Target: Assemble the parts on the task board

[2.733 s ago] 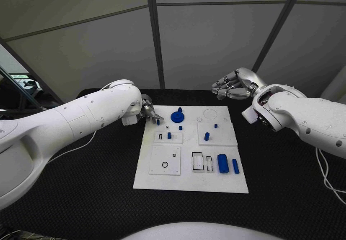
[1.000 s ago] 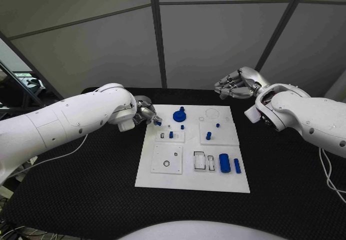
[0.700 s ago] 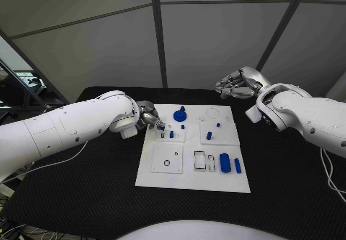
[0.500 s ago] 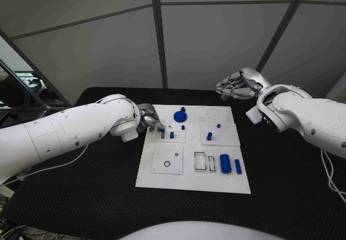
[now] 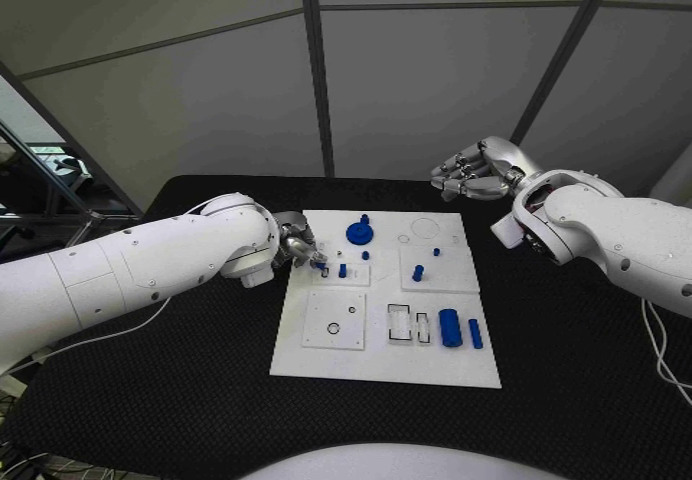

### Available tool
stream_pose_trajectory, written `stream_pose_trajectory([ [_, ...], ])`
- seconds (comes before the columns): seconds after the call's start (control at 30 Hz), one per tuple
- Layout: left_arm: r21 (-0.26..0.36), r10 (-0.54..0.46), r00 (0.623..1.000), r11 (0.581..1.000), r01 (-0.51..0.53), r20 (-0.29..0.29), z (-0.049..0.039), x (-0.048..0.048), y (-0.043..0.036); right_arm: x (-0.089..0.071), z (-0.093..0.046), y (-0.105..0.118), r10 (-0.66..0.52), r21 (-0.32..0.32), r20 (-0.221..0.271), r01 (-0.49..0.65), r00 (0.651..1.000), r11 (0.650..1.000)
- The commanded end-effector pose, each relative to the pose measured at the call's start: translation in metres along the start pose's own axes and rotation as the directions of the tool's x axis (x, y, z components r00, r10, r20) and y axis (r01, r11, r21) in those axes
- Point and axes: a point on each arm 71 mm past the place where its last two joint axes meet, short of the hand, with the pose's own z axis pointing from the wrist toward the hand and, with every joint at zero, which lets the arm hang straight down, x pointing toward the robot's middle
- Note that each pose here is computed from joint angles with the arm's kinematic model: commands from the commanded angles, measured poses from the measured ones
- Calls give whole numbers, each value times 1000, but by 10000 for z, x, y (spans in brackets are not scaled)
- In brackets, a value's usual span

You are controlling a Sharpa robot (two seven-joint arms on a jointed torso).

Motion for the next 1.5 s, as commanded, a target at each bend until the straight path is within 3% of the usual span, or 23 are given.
stream_pose_trajectory([
  [0.03,-6,37,999,999,-37,4,4,15,-19,3,4,16,0,-5,-8,0,1000,1000],
  [1.5,-3,93,995,996,-93,-45,-10,133,-27,3,1,12,0,0,-12,0,1000,1000],
])
